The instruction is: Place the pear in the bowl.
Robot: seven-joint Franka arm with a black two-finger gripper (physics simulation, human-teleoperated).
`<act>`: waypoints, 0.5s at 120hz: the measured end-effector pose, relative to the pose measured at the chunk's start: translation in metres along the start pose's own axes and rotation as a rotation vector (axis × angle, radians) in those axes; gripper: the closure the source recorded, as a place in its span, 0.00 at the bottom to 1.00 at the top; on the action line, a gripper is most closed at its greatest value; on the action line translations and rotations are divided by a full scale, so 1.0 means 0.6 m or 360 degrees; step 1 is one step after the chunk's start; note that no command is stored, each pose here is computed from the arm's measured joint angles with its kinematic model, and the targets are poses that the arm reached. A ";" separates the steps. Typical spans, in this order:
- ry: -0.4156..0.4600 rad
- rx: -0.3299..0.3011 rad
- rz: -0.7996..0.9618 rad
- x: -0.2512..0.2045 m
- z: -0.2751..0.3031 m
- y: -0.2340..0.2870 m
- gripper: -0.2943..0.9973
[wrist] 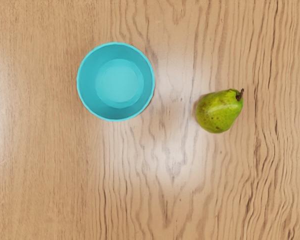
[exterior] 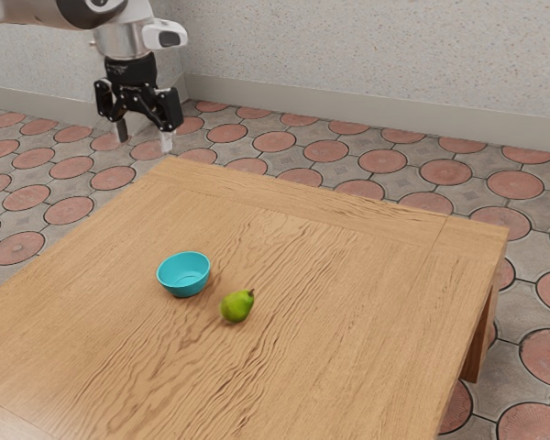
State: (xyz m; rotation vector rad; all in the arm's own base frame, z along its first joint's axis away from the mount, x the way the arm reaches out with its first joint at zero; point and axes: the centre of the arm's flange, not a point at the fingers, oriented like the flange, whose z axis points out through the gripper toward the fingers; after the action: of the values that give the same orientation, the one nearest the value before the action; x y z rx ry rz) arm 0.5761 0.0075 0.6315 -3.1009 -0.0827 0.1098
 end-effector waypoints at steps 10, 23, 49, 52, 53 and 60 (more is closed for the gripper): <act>0.0052 0.0000 -0.0004 0.005 -0.006 0.000 0.23; 0.0112 0.0007 0.0008 0.023 -0.010 0.013 0.23; 0.0019 0.0041 0.0106 0.091 0.098 0.089 0.23; -0.0016 0.0046 0.0125 0.102 0.124 0.104 0.23; -0.0028 0.0047 0.0129 0.106 0.133 0.107 0.23; -0.0101 0.0061 0.0151 0.126 0.188 0.127 0.23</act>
State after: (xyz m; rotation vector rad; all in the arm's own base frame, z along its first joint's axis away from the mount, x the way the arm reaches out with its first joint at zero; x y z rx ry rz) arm 0.6475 -0.0602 0.5110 -3.0632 0.0637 0.2101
